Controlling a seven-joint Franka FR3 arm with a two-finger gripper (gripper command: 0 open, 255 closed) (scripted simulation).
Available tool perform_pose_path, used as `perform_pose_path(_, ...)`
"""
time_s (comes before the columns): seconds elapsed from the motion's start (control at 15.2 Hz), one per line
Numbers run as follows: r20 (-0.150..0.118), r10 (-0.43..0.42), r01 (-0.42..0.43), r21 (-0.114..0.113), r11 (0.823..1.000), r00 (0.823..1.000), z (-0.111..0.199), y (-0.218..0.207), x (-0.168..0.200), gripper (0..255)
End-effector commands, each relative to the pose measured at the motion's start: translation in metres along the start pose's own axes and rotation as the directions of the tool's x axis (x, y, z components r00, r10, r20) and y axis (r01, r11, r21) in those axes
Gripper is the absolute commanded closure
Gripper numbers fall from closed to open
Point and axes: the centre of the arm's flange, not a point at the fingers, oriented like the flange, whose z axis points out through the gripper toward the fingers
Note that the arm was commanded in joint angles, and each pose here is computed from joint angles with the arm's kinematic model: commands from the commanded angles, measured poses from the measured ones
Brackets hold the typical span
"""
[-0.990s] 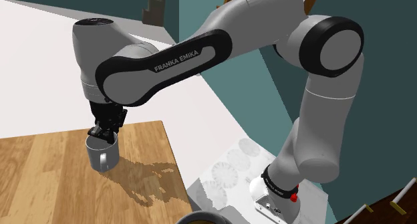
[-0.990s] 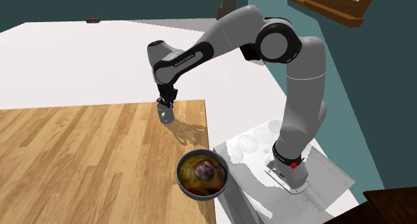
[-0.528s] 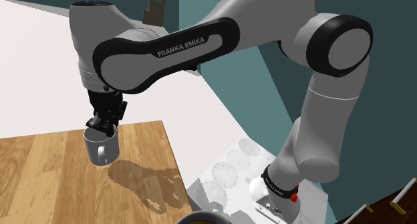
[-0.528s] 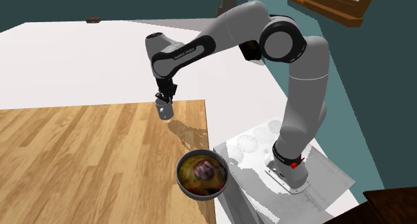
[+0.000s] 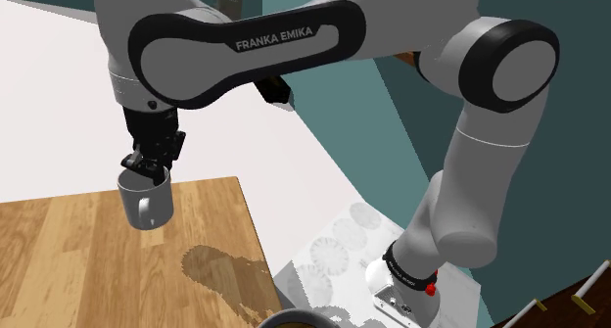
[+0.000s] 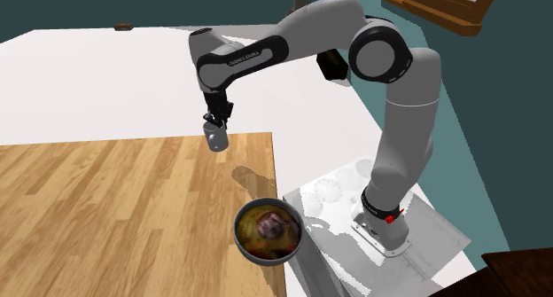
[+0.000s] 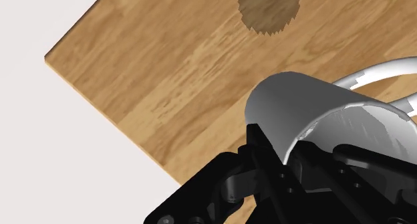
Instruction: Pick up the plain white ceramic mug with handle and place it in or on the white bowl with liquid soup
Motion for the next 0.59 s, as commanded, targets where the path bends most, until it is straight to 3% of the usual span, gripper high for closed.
perform_pose_path(0.0,0.0,0.0,0.0,0.0,1.0,1.0,-0.01,-0.001,0.0,255)
perform_pose_path(0.53,0.0,0.0,0.0,0.0,1.0,1.0,-0.052,-0.002,-0.002,255)
